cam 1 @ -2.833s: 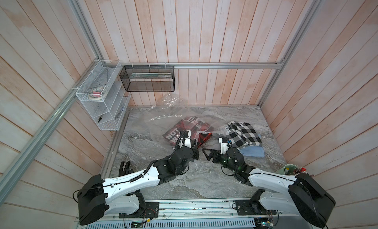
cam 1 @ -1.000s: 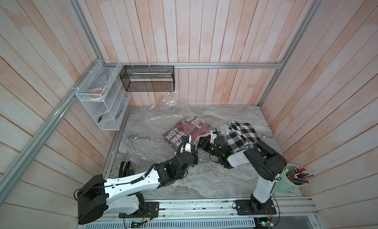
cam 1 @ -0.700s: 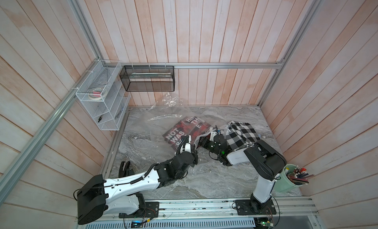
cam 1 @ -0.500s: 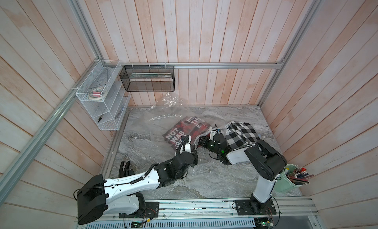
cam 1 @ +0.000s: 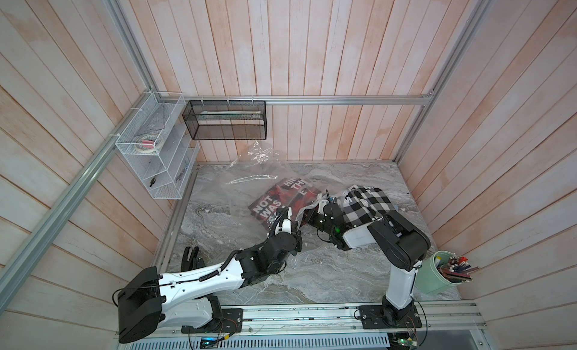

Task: Take the shirt out of the vacuum bag
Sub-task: Take out the shirt from the vacuum bag.

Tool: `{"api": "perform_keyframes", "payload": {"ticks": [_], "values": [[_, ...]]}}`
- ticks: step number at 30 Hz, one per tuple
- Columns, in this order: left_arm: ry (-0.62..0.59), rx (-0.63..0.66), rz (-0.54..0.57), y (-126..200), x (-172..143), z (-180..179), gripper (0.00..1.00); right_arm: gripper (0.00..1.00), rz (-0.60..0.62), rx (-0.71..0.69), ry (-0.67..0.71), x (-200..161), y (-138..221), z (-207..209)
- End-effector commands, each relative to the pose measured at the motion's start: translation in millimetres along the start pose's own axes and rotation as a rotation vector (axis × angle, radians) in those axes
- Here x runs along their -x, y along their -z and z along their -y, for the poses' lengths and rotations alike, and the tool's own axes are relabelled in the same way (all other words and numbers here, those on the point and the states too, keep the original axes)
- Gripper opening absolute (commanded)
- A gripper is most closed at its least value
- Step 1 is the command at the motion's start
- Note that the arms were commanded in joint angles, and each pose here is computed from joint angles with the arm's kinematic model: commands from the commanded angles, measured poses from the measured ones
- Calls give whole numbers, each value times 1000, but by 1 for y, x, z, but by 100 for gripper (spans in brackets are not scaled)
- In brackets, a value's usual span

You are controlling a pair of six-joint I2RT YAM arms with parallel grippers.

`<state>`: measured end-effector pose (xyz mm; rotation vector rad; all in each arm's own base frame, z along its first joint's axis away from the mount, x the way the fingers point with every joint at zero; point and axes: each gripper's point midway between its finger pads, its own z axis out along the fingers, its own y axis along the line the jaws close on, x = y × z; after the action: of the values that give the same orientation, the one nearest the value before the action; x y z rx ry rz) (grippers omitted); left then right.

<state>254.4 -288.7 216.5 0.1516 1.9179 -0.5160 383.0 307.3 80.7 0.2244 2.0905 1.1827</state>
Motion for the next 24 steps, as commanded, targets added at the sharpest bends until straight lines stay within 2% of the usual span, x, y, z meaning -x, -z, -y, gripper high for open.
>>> {"api": "perform_keyframes", "payload": {"ticks": [1, 10, 24], "values": [[6, 9, 3, -2, -4, -1, 0, 1, 39, 32, 43, 18, 0, -21], [14, 16, 1, -3, -7, -2, 0, 0, 51, 64, 56, 20, 20, -33], [43, 72, 19, -4, -5, -12, 0, 0, -13, 148, 71, -2, 56, -63]]}}
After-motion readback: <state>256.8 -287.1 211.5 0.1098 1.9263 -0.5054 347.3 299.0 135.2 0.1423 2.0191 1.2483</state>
